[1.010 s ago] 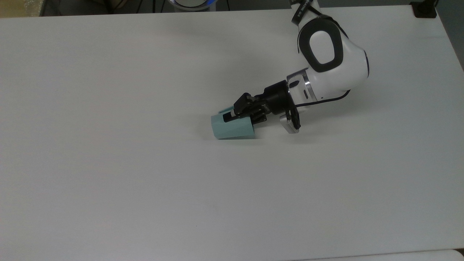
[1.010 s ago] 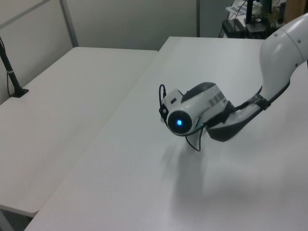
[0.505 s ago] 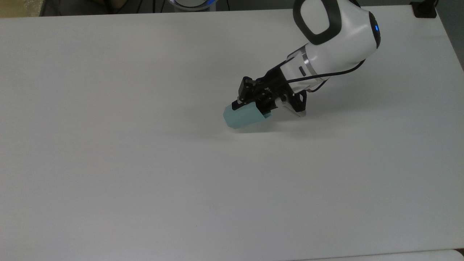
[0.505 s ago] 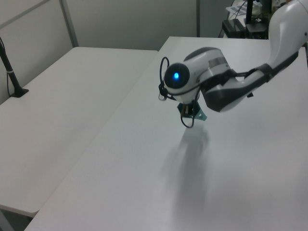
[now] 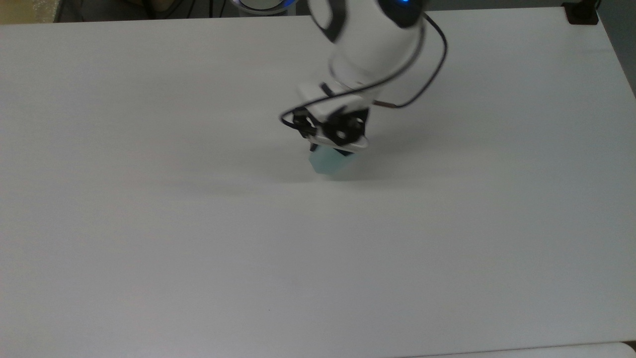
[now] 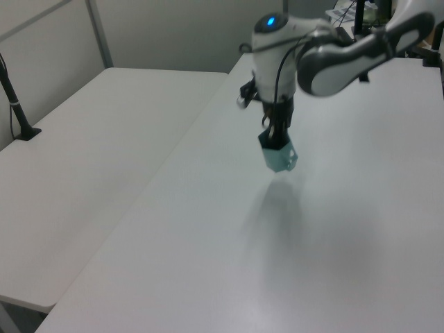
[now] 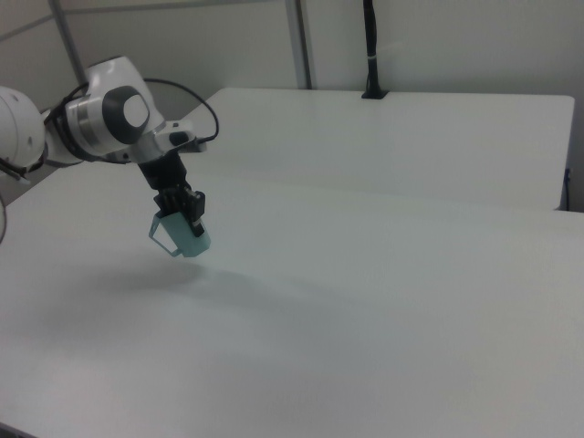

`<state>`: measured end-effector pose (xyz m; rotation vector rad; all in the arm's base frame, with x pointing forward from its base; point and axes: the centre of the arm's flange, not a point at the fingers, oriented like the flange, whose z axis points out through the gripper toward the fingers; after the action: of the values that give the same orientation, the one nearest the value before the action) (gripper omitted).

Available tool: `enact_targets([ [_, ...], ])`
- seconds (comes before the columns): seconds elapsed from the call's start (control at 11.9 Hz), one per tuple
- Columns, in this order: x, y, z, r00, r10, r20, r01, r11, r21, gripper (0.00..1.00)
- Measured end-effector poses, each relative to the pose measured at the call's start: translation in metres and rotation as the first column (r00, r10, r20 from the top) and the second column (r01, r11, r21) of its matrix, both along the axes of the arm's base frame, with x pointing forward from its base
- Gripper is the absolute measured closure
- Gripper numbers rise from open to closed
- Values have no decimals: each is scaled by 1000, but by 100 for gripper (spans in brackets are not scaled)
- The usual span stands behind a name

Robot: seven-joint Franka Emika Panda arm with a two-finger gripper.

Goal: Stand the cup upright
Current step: 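Rotate the gripper upward, tipping the cup onto its base, then open the gripper and lift it away from the upright cup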

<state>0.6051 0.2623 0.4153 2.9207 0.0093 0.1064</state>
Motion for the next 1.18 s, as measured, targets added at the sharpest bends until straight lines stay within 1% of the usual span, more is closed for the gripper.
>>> enact_targets([
  [0.08, -7, -23, 16, 1000, -16, -5, 16, 999, 43, 89],
  [0.17, -17, -41, 29, 1000, -26, -15, 27, 997, 75, 89],
  [0.25, -28, -55, 32, 999, -34, -15, 36, 994, 104, 89],
  [0.42, -47, -86, 12, 999, -53, 13, 51, 988, 148, 89],
  [0.5, -52, -108, -2, 997, -74, 10, 71, 982, 177, 89],
  [0.67, -49, -151, -16, 993, -116, 4, 112, 964, 243, 89],
  [0.76, -46, -165, -18, 990, -142, 9, 135, 955, 266, 89],
  [0.84, -44, -171, -23, 988, -157, 6, 149, 950, 274, 89],
  [1.18, -41, -167, -58, 987, -156, -34, 159, 953, 258, 89],
])
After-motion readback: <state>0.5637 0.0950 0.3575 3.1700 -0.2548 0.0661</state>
